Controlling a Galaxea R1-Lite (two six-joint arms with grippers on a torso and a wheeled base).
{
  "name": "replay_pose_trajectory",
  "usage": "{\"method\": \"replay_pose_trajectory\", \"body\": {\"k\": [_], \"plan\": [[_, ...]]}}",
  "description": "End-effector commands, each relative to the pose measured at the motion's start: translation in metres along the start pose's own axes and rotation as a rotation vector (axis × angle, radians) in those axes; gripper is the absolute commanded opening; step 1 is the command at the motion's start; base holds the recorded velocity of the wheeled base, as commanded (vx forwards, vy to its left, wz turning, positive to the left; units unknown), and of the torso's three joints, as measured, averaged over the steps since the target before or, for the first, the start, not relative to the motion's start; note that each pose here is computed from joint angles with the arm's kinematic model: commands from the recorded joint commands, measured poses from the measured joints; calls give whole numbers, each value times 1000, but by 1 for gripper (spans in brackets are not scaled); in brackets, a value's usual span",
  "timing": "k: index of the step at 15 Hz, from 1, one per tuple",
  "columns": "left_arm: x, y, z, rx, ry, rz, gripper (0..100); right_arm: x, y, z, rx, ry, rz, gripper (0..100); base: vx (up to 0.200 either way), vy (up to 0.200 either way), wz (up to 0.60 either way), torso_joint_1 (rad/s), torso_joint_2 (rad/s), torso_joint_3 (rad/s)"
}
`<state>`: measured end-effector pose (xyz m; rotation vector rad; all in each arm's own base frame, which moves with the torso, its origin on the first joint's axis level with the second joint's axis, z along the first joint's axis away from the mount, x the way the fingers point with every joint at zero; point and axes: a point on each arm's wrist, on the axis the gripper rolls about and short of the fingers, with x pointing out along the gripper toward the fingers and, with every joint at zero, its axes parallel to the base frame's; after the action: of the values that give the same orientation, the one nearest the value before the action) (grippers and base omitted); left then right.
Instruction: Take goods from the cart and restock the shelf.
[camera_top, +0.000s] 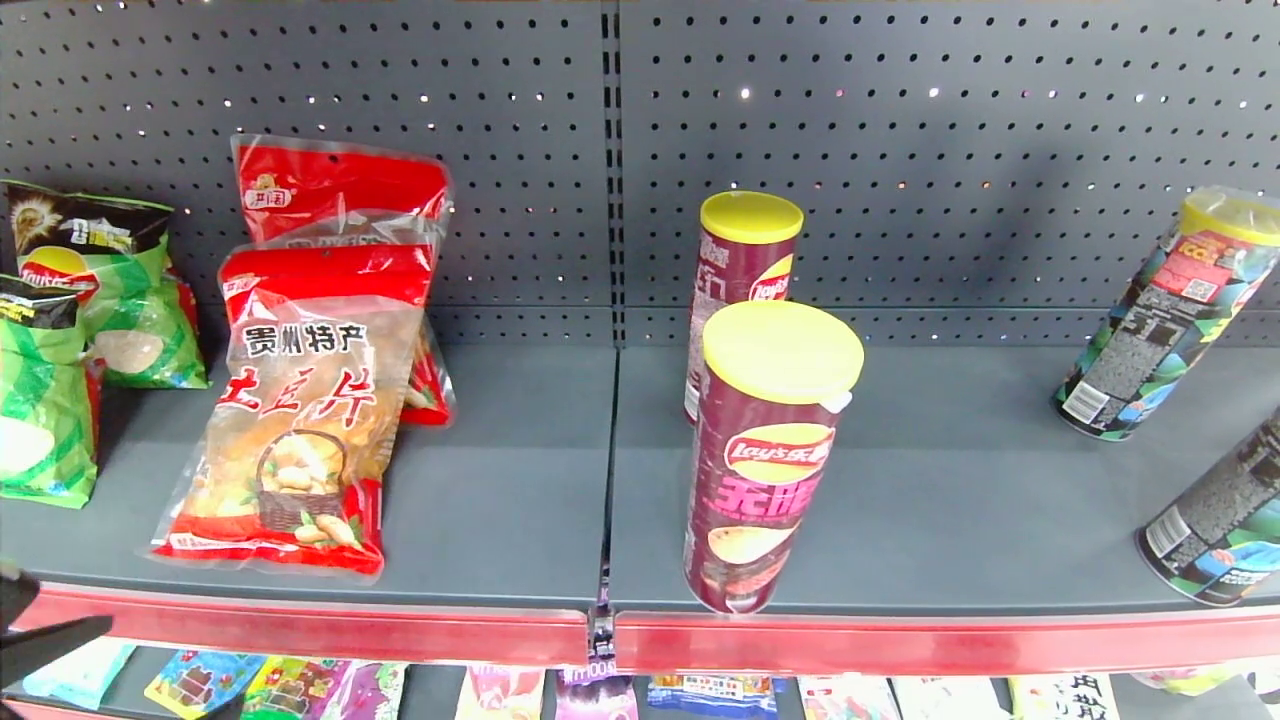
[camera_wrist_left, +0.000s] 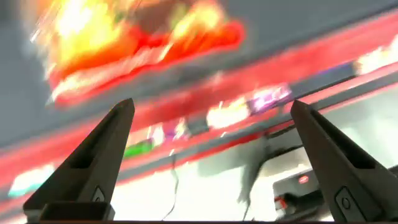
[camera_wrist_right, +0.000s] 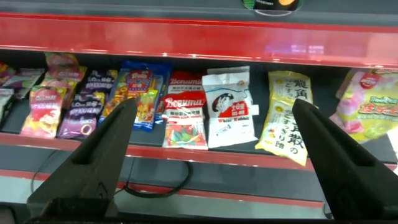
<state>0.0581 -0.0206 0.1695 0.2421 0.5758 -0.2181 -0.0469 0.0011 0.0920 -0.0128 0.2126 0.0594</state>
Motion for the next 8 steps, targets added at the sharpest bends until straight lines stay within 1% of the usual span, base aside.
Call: {"method": "replay_pose_trajectory", "body": {"k": [1,2,3,4,5,6,7,8], "plan": [[-26,8,-23,-68,-43,123,100,0,0,0,-1,0,1,100,0,0,0,0,0,0],[-34,9,-32,-105,-45,180,100,0,0,0,-1,0,1,100,0,0,0,0,0,0],[-38,9,-37,-124,-45,210,100,0,0,0,-3,0,1,100,0,0,0,0,0,0],[-49,6,-51,-177,-57,288,100,0,0,0,-9,0,1,100,0,0,0,0,0,0],[-53,3,-62,-210,-74,317,100,0,0,0,-9,0,-1,100,0,0,0,0,0,0],[-56,-1,-76,-227,-113,327,100,0,0,0,-11,0,1,100,0,0,0,0,0,0],[-56,-5,-90,-229,-147,324,100,0,0,0,-11,-2,2,100,0,0,0,0,0,0],[-56,-9,-107,-229,-200,323,100,0,0,0,-8,-5,4,100,0,0,0,0,0,0]]}}
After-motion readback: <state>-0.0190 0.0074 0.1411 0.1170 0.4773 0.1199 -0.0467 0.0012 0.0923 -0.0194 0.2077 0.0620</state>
